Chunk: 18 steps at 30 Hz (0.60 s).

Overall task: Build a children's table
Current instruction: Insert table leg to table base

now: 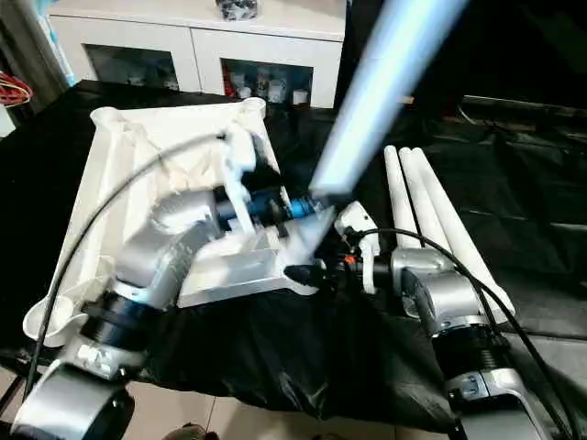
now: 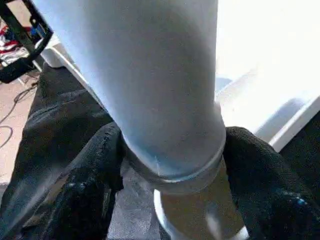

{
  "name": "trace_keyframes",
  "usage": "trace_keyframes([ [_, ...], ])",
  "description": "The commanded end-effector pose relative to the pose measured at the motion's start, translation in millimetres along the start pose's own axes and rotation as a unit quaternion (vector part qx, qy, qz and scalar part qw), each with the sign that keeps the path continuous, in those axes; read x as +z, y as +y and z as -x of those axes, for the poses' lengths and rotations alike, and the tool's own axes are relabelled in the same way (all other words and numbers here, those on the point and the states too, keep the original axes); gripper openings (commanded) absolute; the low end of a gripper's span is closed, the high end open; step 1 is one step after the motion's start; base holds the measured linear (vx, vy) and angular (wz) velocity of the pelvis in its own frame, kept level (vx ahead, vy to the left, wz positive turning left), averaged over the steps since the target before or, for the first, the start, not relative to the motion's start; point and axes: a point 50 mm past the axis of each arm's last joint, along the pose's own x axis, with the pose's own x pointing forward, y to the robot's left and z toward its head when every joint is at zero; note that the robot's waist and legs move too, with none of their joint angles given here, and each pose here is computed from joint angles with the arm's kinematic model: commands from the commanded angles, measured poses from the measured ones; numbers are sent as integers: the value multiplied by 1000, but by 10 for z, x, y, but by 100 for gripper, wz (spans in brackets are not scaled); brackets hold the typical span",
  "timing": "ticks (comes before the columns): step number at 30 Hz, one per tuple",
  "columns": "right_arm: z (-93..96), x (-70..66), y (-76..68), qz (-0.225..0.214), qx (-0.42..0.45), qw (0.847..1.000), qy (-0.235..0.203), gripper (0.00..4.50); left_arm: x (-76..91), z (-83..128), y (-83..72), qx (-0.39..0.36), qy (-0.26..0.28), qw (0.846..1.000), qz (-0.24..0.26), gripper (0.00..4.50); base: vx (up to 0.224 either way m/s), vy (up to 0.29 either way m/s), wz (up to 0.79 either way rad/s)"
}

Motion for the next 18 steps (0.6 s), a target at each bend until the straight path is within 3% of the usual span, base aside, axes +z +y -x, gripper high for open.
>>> trace_keyframes([
  [1,-4,119,26,29,8,999,-12,279,57,-38,44,17,-12,1000,9,183,0,0,0],
  [12,107,249,53,46,-20,997,-52,271,82,149,263,126,-15,991,28,180,0,0,0],
  [15,160,290,-20,32,-63,994,-78,341,127,203,348,170,-24,985,26,180,0,0,0],
  [18,216,333,-9,21,-60,993,-102,349,155,244,391,188,-34,981,33,179,0,0,0],
])
